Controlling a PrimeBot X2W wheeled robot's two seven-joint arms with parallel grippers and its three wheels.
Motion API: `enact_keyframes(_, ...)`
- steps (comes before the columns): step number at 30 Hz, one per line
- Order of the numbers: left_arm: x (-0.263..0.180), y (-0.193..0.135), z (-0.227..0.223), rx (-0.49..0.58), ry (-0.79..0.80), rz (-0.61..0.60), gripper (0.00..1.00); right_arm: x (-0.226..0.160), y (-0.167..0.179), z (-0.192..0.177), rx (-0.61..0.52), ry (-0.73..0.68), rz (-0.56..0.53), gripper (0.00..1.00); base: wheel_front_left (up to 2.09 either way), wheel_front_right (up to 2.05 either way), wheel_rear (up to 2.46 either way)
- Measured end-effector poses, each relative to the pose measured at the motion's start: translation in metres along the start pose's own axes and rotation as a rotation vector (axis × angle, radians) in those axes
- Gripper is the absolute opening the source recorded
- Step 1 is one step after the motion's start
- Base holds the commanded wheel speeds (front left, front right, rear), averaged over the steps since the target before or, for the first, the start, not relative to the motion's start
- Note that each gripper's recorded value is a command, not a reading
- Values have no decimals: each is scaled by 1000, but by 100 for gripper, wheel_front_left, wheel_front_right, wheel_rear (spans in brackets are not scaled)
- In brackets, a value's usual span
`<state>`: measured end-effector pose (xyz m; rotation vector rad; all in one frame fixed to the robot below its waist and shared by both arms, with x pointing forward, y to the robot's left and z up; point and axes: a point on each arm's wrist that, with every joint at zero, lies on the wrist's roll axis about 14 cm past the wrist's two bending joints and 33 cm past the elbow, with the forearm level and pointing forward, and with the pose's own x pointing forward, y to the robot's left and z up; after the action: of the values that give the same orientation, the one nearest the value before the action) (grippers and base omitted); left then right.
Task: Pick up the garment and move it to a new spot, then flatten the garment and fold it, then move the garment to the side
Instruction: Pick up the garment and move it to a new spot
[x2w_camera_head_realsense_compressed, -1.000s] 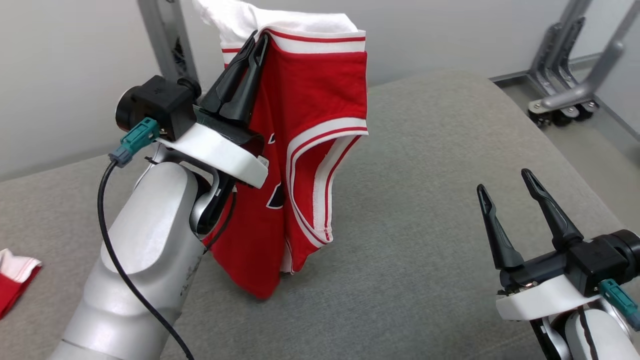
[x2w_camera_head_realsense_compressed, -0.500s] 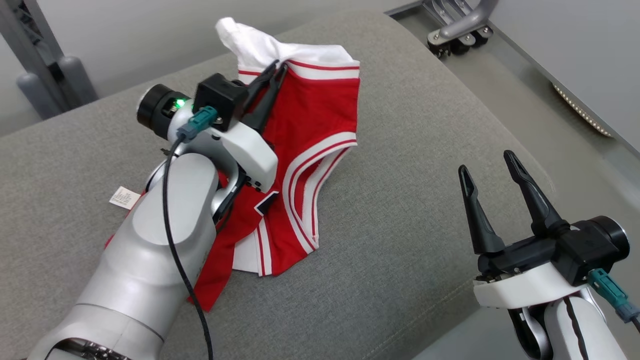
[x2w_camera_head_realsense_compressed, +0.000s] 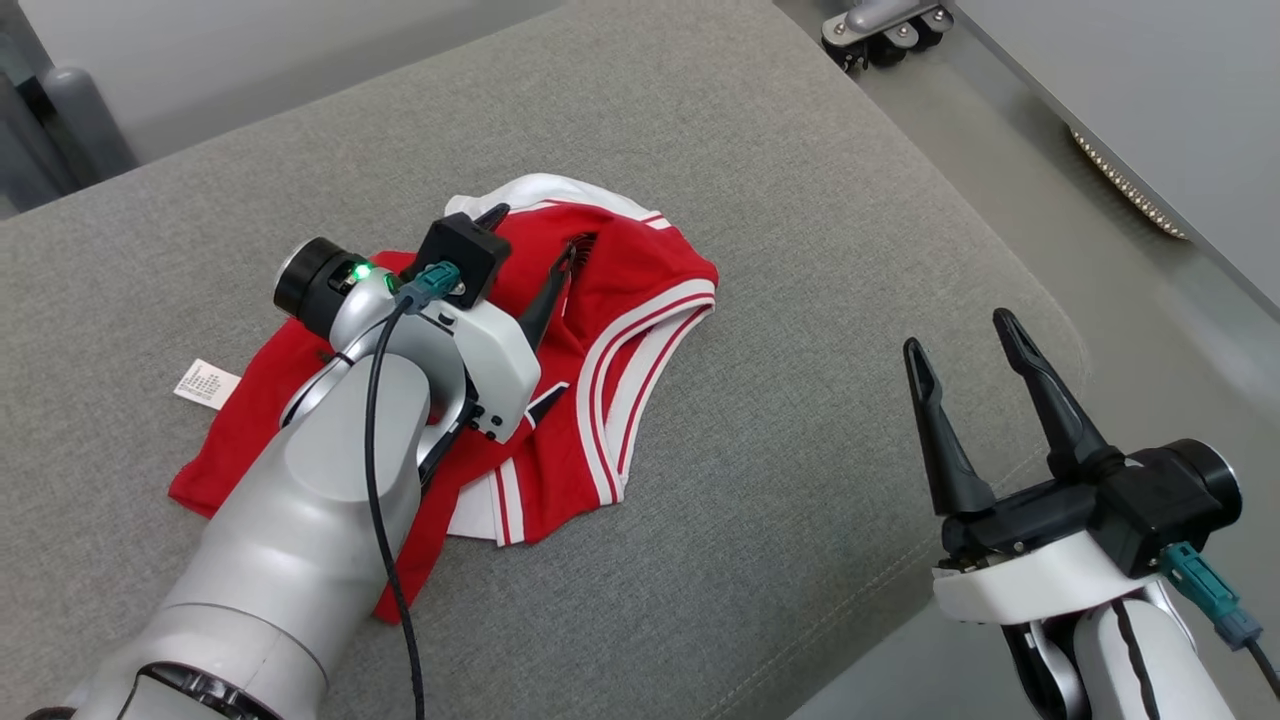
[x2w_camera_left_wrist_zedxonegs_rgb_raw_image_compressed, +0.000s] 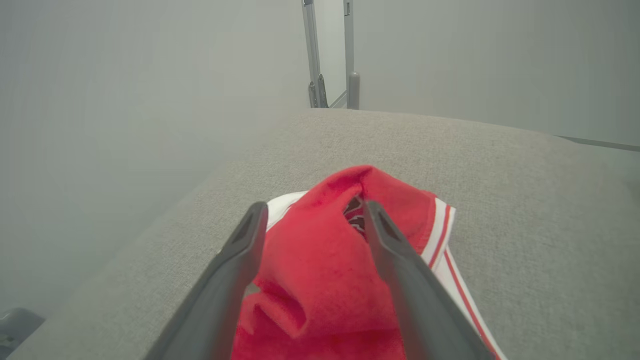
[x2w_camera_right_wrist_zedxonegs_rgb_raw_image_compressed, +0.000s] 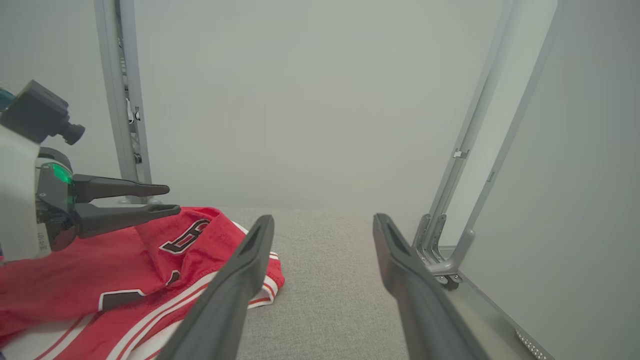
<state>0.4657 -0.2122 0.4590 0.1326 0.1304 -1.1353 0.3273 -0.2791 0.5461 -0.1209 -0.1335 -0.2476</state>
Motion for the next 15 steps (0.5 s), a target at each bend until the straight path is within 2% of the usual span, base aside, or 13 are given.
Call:
enact_keyframes(7,-16,22,38,-26,-111,111,100,5,8,11,-4,-40,44,100,0,0,0)
enact_keyframes(10,-43,56,51,-56,-177,249,100,10,12,15,-5,-62,68,100,0,0,0)
enact_keyframes(15,-108,86,41,-64,-206,443,100,13,19,18,-5,-82,112,100,0,0,0)
